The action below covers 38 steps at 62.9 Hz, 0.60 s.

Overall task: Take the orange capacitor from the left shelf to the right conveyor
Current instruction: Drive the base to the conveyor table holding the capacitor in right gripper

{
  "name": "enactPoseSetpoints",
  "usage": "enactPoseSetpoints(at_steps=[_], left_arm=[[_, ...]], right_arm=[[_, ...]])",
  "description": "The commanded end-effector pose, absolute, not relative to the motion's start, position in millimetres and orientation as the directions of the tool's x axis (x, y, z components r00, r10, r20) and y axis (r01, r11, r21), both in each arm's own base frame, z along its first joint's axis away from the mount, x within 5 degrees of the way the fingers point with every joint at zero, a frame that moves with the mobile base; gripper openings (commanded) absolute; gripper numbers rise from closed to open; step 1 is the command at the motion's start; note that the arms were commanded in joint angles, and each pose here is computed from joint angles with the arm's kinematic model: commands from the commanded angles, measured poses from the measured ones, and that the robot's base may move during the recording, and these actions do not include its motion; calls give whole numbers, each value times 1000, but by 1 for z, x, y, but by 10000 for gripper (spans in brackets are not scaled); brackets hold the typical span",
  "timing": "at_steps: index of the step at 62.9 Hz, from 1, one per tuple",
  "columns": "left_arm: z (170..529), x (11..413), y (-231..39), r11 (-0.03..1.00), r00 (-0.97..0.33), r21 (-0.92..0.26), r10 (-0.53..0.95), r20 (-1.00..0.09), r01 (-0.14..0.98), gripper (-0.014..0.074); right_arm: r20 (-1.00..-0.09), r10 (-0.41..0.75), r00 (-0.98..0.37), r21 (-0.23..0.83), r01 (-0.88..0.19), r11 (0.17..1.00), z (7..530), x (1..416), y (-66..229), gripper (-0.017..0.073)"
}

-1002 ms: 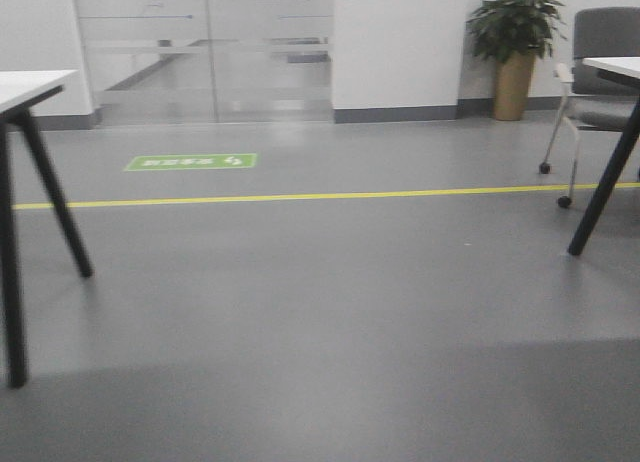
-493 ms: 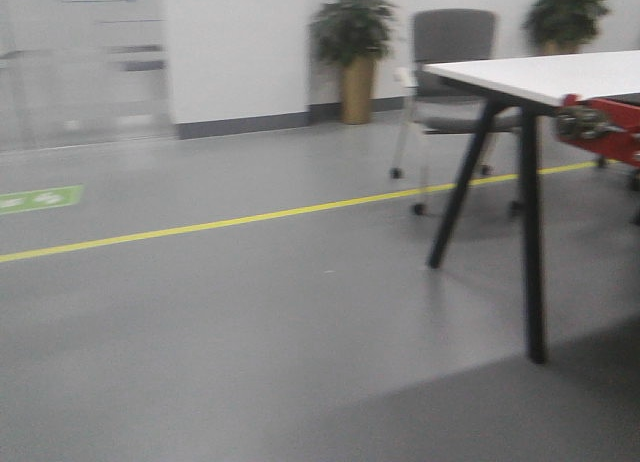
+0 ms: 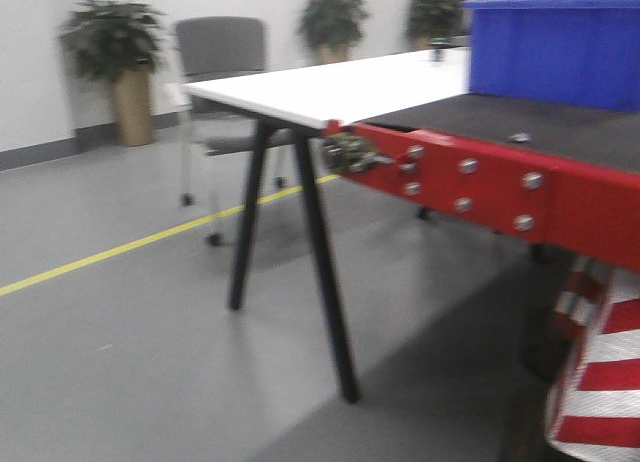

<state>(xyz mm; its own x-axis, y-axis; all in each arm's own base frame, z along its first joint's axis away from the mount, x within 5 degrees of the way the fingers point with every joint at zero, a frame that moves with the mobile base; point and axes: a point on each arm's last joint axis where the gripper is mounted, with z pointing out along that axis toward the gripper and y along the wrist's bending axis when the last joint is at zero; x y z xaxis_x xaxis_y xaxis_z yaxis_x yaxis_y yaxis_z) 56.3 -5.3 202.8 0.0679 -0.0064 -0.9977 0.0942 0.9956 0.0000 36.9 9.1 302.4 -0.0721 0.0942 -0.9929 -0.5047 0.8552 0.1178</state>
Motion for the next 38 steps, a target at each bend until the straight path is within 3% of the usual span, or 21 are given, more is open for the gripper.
enactPoseSetpoints(at_steps=[1,38], left_arm=[[213,56,-5,995,154,-5,-21,-988,99,-105],[213,56,-5,995,154,-5,-21,-988,99,-105]], right_arm=[[-993,117,18,89,-534,841,319,35,11,57],[-993,117,18,89,-534,841,319,35,11,57]])
